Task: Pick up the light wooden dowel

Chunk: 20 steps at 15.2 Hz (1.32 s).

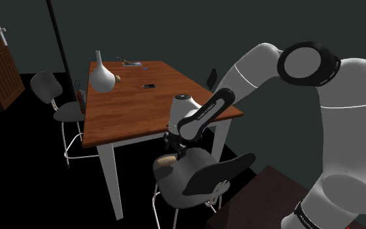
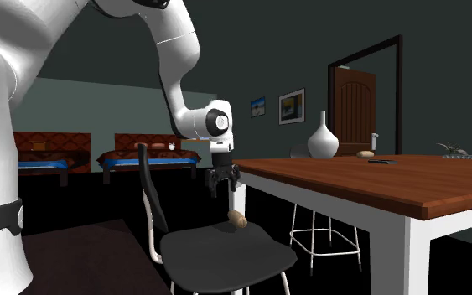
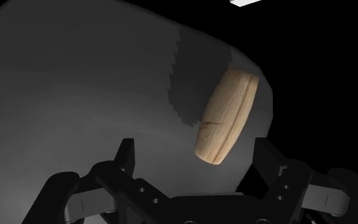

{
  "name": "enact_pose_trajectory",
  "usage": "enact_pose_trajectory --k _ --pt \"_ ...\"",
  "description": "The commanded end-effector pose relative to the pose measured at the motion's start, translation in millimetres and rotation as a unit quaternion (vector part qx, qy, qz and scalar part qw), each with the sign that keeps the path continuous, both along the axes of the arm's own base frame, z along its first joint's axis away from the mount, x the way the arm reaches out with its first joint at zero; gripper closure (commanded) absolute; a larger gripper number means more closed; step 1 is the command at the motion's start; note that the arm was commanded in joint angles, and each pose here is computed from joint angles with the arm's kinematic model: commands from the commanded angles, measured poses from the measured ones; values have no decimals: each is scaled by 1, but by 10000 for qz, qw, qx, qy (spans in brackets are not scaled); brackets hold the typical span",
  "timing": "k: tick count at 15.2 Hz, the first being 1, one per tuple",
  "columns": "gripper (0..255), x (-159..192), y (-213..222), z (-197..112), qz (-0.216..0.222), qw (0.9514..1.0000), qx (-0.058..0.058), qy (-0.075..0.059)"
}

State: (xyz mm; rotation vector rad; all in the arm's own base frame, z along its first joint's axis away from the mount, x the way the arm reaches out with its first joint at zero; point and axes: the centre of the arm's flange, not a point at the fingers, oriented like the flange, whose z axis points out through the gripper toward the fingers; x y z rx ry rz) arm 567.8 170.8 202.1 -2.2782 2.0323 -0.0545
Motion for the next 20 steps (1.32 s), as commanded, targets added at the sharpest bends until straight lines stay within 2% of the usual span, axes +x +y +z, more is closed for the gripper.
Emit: enact_pose_trajectory --k 1,6,14,16,17,20 --pt "0 16 1 -20 -319 9995 41 7" --pt "0 58 1 -70 -1076 9941 152 25" --pt "0 59 1 -111 -1094 9939 155 25" --pt "0 59 1 -111 -1094 9939 155 25" --pt "255 60 1 -111 -1094 9939 155 25" --pt "255 60 1 -111 -1094 9939 155 25"
